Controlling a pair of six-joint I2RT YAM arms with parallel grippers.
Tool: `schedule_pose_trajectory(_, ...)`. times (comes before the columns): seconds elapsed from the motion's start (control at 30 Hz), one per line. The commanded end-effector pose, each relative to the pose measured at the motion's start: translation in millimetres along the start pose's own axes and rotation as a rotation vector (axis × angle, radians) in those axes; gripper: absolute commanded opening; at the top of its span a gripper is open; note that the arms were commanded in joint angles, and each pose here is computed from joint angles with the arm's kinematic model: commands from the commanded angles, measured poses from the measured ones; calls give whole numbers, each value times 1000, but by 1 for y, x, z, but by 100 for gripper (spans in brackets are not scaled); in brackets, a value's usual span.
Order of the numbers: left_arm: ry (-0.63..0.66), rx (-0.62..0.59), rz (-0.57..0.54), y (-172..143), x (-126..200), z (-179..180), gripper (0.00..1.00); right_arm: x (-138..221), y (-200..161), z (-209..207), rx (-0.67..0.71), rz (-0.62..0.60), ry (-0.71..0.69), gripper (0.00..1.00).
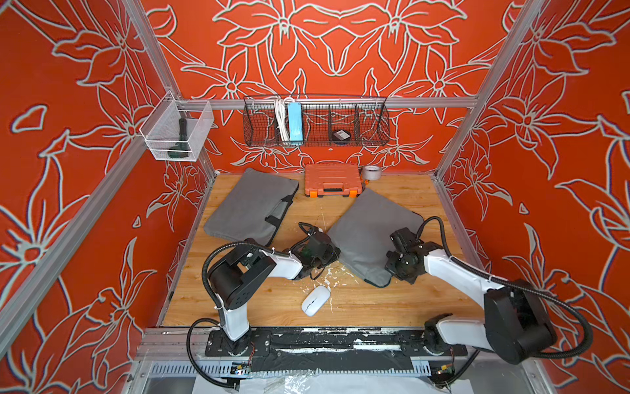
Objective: Put the mouse into the laptop bag
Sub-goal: Unzip the zipper on the zippered laptop bag.
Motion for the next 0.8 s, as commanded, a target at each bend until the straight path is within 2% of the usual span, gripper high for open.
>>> schedule_pose_trajectory(0.0,21,-10,38,-6,-10,4,3,3,-22,6,70,45,80,0)
schedule_pose_trajectory(0.3,29,-4,27,-3,-10,2,0,16,-81,22,204,103,189,0)
schedule_pose_trajectory(0.47,54,1,13,-2,-10,6,0,23,-92,20,220,124,210,0)
schedule_pose_trajectory(0.6,62,40,-4,11,-5,12,0,30,-86,11,227,63,190,0)
schedule_pose_trajectory(0.77,45,99,-73,16,31,22,0,24,-82,5,199,32,168,0)
Point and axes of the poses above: each gripper's point midway between its finger pads, its own x axis back along the fingers, its own z axis along the line the jaws close on, y = z × x, the point moved 6 cm from there along x, back along the fingers, and after that the axes turned 5 degrees about -x, right-handed, at the moved point
